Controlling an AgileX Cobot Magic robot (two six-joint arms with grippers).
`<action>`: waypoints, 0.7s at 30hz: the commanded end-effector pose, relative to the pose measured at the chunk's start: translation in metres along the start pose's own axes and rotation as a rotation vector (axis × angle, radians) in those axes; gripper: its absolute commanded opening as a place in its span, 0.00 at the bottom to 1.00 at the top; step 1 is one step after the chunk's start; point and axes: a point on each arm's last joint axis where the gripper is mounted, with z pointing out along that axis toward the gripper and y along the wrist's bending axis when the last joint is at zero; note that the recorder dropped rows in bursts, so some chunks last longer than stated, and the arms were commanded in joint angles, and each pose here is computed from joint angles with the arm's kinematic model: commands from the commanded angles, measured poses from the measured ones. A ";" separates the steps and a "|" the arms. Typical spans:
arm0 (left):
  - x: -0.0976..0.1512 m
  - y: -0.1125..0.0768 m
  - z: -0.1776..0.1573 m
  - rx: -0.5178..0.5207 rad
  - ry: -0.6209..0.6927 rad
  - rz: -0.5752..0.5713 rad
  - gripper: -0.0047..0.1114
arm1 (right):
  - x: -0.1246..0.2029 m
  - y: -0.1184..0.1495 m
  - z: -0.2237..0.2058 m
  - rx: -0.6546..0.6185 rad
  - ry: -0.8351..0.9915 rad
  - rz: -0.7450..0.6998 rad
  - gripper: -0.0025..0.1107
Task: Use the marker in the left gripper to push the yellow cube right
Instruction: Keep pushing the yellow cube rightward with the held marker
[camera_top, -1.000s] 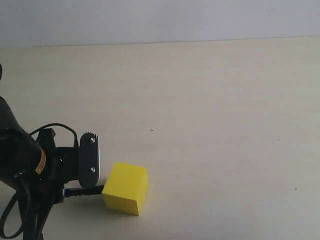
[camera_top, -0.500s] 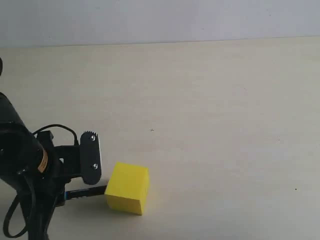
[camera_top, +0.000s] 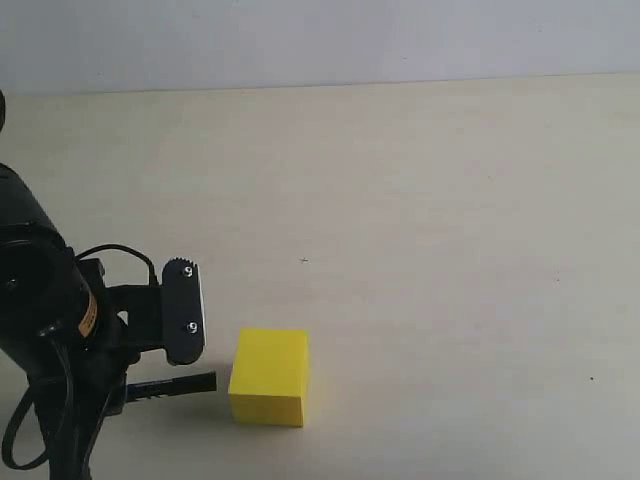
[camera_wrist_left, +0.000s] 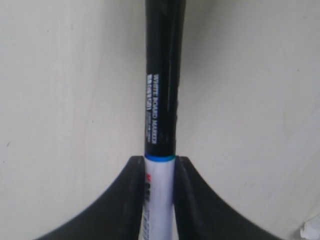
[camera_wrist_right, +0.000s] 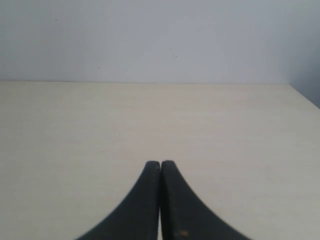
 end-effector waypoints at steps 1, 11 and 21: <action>-0.012 -0.002 0.001 0.006 -0.085 0.007 0.04 | 0.001 0.000 0.000 0.006 -0.006 0.001 0.02; -0.022 -0.004 -0.002 -0.002 -0.071 0.087 0.04 | 0.001 0.000 0.000 0.006 -0.006 0.003 0.02; -0.032 0.003 0.002 -0.080 -0.150 0.084 0.04 | 0.001 0.000 0.000 0.006 -0.006 0.001 0.02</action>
